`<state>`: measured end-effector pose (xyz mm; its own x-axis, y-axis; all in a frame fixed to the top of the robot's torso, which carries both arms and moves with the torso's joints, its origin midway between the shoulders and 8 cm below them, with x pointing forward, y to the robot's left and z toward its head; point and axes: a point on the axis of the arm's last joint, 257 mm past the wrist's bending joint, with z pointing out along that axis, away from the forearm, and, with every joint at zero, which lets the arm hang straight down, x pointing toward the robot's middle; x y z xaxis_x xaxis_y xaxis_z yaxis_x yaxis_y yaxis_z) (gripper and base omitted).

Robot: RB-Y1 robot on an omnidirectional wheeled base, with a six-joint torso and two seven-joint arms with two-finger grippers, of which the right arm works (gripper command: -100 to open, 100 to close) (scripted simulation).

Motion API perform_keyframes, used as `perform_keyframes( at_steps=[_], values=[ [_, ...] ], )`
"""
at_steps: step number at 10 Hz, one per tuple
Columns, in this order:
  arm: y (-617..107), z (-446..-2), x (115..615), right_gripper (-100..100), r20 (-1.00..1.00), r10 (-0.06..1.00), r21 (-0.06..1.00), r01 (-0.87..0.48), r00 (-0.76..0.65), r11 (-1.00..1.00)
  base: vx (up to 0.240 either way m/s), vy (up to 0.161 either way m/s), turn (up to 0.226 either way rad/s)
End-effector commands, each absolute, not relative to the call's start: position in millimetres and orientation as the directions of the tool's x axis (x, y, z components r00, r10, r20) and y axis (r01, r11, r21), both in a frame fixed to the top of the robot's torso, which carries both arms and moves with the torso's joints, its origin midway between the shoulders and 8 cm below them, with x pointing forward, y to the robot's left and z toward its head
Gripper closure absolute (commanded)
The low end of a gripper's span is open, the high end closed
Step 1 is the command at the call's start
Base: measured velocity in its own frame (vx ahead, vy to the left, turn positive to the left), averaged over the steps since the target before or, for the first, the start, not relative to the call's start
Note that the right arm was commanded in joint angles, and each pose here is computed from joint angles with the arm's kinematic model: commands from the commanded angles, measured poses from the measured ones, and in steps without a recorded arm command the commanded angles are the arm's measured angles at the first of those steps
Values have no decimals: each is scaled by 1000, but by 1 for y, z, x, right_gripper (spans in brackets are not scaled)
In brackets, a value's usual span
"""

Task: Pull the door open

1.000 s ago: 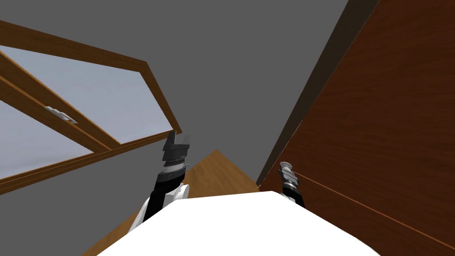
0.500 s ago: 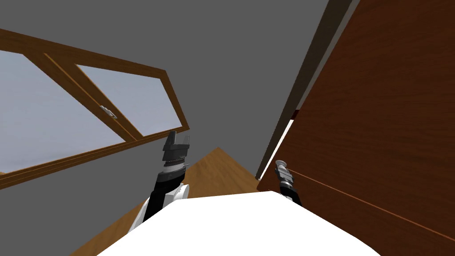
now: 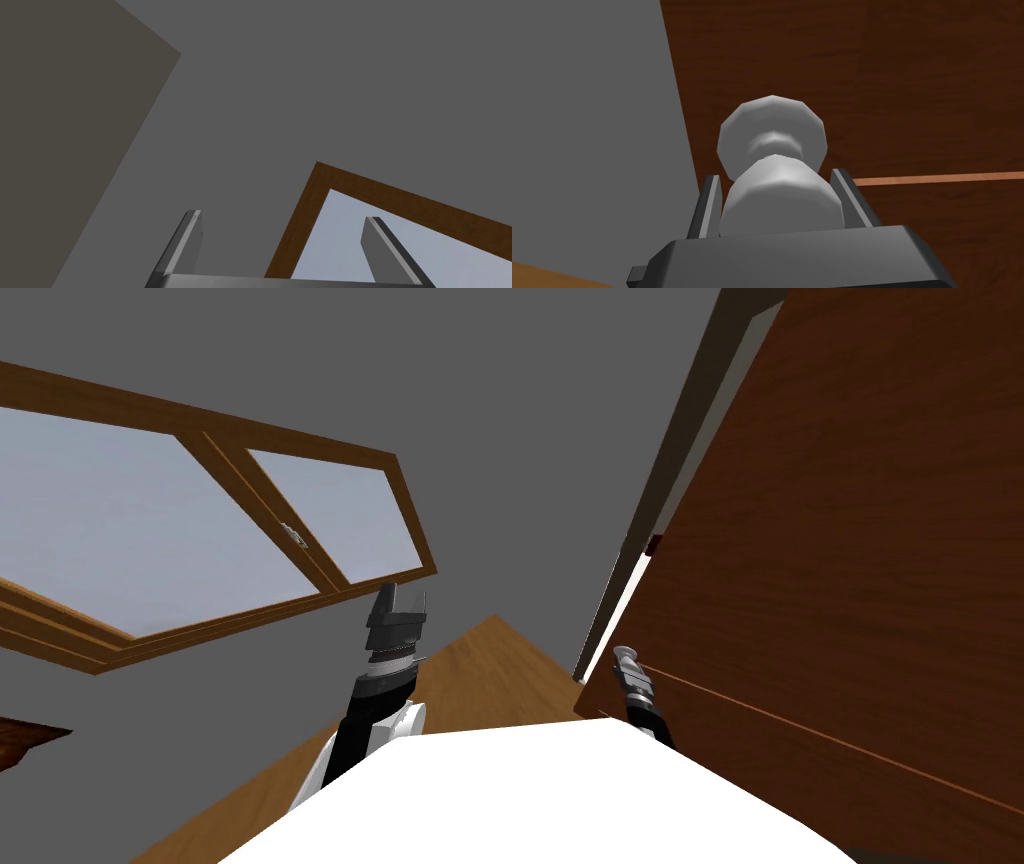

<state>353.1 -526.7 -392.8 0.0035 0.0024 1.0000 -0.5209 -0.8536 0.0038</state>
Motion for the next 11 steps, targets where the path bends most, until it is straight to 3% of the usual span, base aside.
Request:
perform_keyframes(
  at_steps=[1,6,11],
  values=[
    [-518,-394,355,100,1000,2,3,-491,4,-871,-276,-24,89],
    [-494,-392,364,100,1000,0,0,-405,0,-914,-249,25,64],
    [-478,-393,362,100,1000,2,3,-341,3,-940,-167,-7,51]
  ],
)
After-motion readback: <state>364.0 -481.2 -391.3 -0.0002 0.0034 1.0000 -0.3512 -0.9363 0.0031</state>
